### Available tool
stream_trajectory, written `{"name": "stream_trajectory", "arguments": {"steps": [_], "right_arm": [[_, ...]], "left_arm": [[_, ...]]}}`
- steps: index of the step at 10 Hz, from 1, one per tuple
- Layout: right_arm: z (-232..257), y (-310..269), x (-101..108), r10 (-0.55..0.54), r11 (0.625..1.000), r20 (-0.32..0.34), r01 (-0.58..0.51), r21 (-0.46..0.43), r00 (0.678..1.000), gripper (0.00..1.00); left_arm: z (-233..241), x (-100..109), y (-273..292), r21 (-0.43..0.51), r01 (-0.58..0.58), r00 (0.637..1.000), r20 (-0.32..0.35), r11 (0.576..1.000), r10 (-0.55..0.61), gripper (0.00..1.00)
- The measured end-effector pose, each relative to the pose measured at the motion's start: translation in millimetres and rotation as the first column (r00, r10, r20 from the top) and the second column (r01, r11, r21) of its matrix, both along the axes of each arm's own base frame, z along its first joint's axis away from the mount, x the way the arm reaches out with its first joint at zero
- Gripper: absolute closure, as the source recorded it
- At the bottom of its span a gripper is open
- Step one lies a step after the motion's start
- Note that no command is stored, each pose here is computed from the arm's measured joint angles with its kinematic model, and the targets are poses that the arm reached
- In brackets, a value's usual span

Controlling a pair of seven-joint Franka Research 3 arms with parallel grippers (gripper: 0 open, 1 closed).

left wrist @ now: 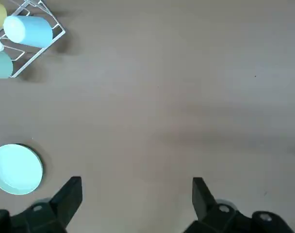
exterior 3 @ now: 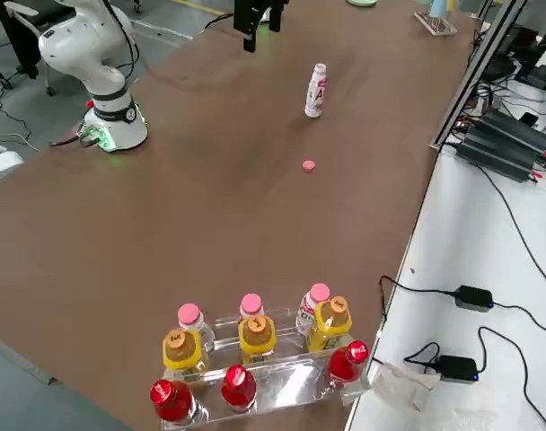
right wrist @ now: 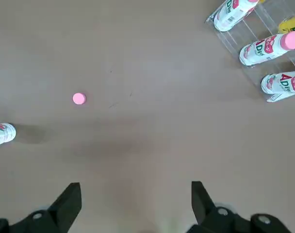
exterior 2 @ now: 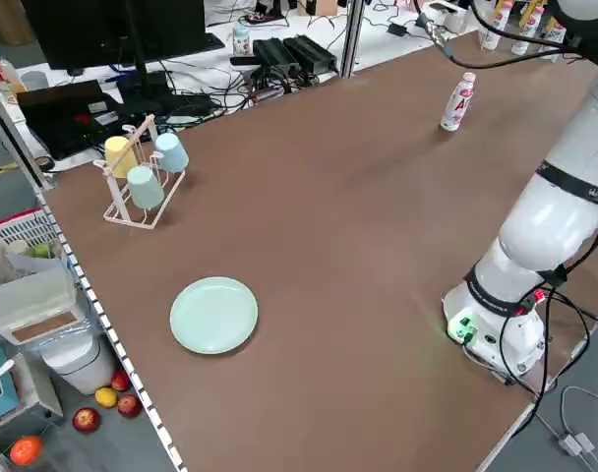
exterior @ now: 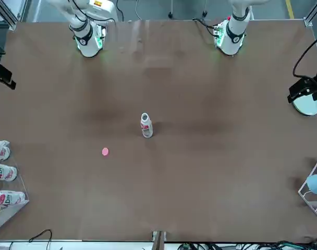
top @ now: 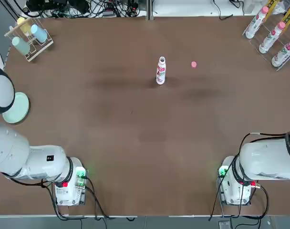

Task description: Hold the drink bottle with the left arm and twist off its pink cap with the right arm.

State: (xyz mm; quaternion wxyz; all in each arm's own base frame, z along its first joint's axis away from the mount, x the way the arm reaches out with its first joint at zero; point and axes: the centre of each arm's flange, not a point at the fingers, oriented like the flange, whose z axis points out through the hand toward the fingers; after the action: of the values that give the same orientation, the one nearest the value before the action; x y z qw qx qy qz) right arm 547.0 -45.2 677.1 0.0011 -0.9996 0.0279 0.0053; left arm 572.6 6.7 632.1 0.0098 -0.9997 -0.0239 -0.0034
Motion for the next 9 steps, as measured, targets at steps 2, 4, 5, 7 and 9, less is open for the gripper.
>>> {"name": "stream_trajectory", "arguments": {"steps": [2, 4, 5, 7, 9], "right_arm": [[0.0, 0.0, 0.0, 0.000, 1.000, 0.000, 0.000, 0.000, 1.000, 0.00], [0.0, 0.0, 0.0, 0.000, 1.000, 0.000, 0.000, 0.000, 1.000, 0.00], [0.0, 0.0, 0.0, 0.000, 1.000, 0.000, 0.000, 0.000, 1.000, 0.00], [0.0, 0.0, 0.0, 0.000, 1.000, 0.000, 0.000, 0.000, 1.000, 0.00], [0.0, 0.0, 0.0, 0.000, 1.000, 0.000, 0.000, 0.000, 1.000, 0.00]], "left_arm": [[0.0, 0.0, 0.0, 0.005, 0.002, 1.000, 0.000, 1.000, -0.002, 0.00], [0.1, 0.0, 0.0, 0.027, 0.006, 1.000, 0.000, 1.000, -0.006, 0.00], [0.2, -0.1, -2.3, 0.029, 0.011, 1.000, 0.000, 1.000, -0.011, 0.00], [1.8, -1.0, -4.2, 0.029, 0.014, 1.000, 0.002, 0.999, -0.014, 0.00], [3.0, -1.8, -4.7, 0.030, 0.015, 1.000, 0.003, 0.999, -0.015, 0.00]]}}
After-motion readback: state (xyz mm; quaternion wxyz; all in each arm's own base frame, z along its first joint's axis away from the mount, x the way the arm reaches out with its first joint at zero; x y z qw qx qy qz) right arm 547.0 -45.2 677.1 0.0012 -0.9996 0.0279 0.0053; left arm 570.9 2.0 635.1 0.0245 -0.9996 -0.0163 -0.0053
